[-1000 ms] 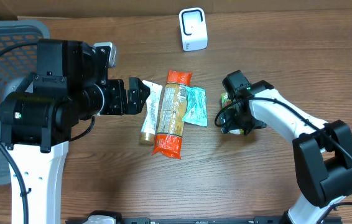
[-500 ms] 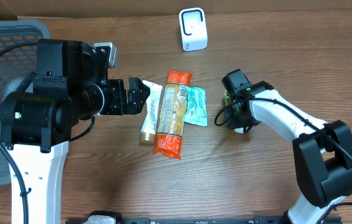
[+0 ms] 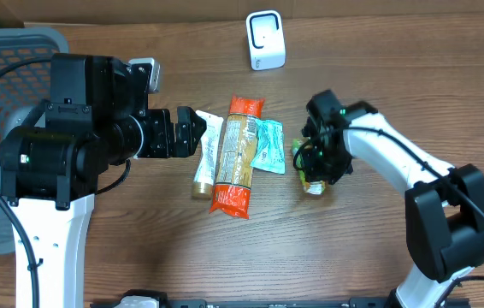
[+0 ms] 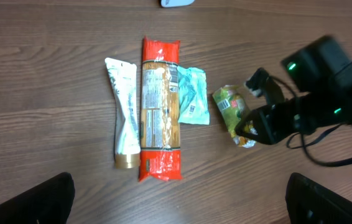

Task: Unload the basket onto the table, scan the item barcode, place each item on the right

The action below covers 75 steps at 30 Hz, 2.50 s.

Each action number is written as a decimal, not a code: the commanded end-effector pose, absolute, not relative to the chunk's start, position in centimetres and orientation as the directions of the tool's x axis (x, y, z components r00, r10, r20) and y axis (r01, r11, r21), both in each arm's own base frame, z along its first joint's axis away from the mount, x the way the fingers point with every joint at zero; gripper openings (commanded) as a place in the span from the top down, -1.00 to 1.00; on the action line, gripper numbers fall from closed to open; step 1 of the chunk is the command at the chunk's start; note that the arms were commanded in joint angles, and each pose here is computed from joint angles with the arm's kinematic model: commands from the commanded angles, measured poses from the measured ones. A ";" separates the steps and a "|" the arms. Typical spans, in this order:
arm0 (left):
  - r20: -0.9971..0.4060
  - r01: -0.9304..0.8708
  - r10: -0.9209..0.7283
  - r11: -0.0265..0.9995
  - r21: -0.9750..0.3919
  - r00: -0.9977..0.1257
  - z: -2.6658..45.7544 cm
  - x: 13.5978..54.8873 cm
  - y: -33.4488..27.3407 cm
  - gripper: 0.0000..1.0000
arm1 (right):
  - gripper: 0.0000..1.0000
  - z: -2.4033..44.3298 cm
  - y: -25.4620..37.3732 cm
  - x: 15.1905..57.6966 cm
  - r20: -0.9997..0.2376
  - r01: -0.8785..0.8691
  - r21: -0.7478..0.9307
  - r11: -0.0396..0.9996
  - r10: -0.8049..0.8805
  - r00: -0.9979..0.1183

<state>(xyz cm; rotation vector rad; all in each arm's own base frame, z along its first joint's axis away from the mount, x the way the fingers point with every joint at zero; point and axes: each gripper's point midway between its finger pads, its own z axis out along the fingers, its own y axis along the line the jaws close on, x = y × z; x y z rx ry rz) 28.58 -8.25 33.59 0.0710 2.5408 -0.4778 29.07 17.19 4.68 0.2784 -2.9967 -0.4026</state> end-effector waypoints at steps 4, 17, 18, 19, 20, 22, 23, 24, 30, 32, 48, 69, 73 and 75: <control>-0.533 0.177 -0.020 0.932 -0.316 -0.846 33.6 28.7 -8.6 -0.99 | 0.93 18.1 22.4 32.6 -0.147 -0.279 0.762 0.585 -0.263 -0.953; -0.533 0.177 -0.020 0.932 -0.316 -0.846 33.6 28.7 -8.6 -0.99 | 0.93 27.8 19.7 33.3 -0.373 -0.402 0.896 0.190 -0.170 -0.912; -0.532 0.177 -0.020 0.932 -0.316 -0.846 33.6 28.7 -8.6 -0.99 | 0.93 27.8 19.7 33.2 -0.382 -0.411 0.892 0.188 -0.173 -0.908; -0.533 0.177 -0.020 0.932 -0.316 -0.846 33.6 28.7 -8.6 -0.99 | 0.93 27.7 19.7 33.2 -0.391 -0.421 0.887 0.191 -0.177 -0.903; -0.533 0.177 -0.020 0.932 -0.316 -0.846 33.6 28.7 -8.6 -0.99 | 0.93 27.7 19.7 33.2 -0.395 -0.426 0.884 0.193 -0.180 -0.901; -0.533 0.177 -0.020 0.932 -0.316 -0.846 33.6 28.7 -8.6 -0.99 | 0.93 27.6 19.7 33.3 -0.397 -0.429 0.881 0.199 -0.182 -0.900; -0.533 0.177 -0.020 0.932 -0.316 -0.846 33.6 28.7 -8.6 -0.99 | 0.93 27.5 19.6 33.3 -0.399 -0.433 0.877 0.209 -0.186 -0.898; -0.533 0.177 -0.020 0.932 -0.316 -0.846 33.6 28.7 -8.6 -0.99 | 0.93 27.4 19.6 33.4 -0.394 -0.432 0.872 0.230 -0.191 -0.899; -0.532 0.177 -0.020 0.932 -0.316 -0.846 33.6 28.7 -8.6 -0.99 | 0.93 30.1 17.6 37.6 -0.428 -0.426 0.644 0.635 -0.163 -0.889; -0.533 0.177 -0.020 0.932 -0.316 -0.846 33.6 28.7 -8.6 -0.99 | 0.93 32.1 15.9 40.0 -0.520 -0.403 0.461 0.791 -0.127 -0.845; -0.532 0.177 -0.020 0.932 -0.316 -0.846 33.6 28.7 -8.6 -0.99 | 0.93 30.3 15.3 56.4 -0.762 -0.026 -0.429 0.903 -0.377 -0.527; -0.533 0.177 -0.020 0.932 -0.316 -0.846 33.6 28.7 -8.6 -0.99 | 0.93 15.3 18.0 63.7 -0.309 -0.233 -0.854 0.465 -0.814 -0.492; -0.533 0.177 -0.020 0.932 -0.316 -0.846 33.6 28.7 -8.6 -0.99 | 0.93 14.8 18.6 63.8 -0.296 -0.247 -0.858 0.451 -0.827 -0.478; -0.532 0.177 -0.020 0.932 -0.316 -0.846 33.6 28.7 -8.6 -0.99 | 0.93 14.8 18.7 63.9 -0.299 -0.247 -0.857 0.451 -0.828 -0.474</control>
